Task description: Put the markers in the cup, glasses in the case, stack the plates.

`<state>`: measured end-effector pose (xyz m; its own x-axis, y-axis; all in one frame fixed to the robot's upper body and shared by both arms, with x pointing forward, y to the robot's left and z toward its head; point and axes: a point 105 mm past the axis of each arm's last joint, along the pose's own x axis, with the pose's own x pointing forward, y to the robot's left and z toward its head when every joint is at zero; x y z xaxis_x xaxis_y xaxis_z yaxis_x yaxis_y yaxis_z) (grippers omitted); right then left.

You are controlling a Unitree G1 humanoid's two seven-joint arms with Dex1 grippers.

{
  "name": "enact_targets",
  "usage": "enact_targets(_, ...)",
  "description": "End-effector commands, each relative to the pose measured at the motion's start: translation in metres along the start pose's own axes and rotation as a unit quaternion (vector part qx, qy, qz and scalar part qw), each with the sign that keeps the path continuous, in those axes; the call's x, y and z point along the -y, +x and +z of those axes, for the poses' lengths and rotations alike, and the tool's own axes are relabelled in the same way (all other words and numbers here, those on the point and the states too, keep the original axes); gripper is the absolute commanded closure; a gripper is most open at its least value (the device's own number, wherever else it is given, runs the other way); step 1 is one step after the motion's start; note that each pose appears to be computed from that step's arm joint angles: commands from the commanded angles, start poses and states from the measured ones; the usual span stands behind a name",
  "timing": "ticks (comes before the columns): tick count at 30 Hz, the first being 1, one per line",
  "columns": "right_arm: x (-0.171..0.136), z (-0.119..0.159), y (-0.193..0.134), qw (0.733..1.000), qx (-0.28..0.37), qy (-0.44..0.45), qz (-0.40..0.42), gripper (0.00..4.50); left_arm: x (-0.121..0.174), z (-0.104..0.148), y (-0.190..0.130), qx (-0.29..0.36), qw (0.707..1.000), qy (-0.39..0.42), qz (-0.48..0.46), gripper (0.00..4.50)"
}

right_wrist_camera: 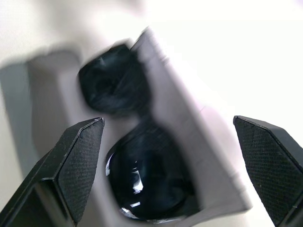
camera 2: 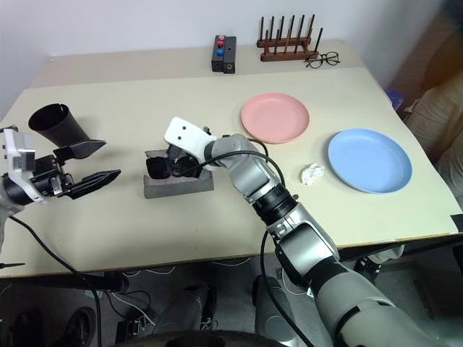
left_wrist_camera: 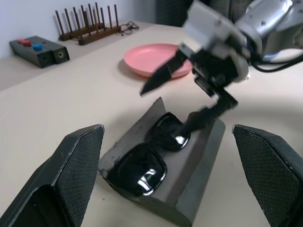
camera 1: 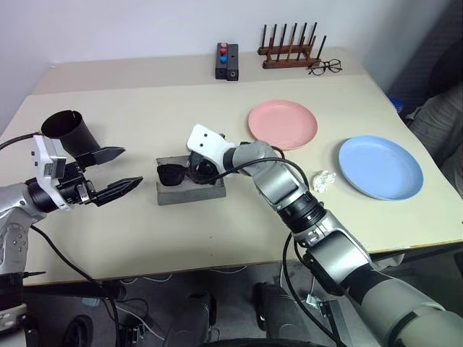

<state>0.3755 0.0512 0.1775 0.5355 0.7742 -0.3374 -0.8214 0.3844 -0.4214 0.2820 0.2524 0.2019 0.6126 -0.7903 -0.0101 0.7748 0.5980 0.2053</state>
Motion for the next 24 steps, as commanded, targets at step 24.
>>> enact_targets(24, 0.042, -0.028, -0.159, 0.980, 0.190, 0.055, -0.019, 0.02, -0.067, 0.007, 0.077, 0.020, 0.999, 0.014, 0.028, 0.25)
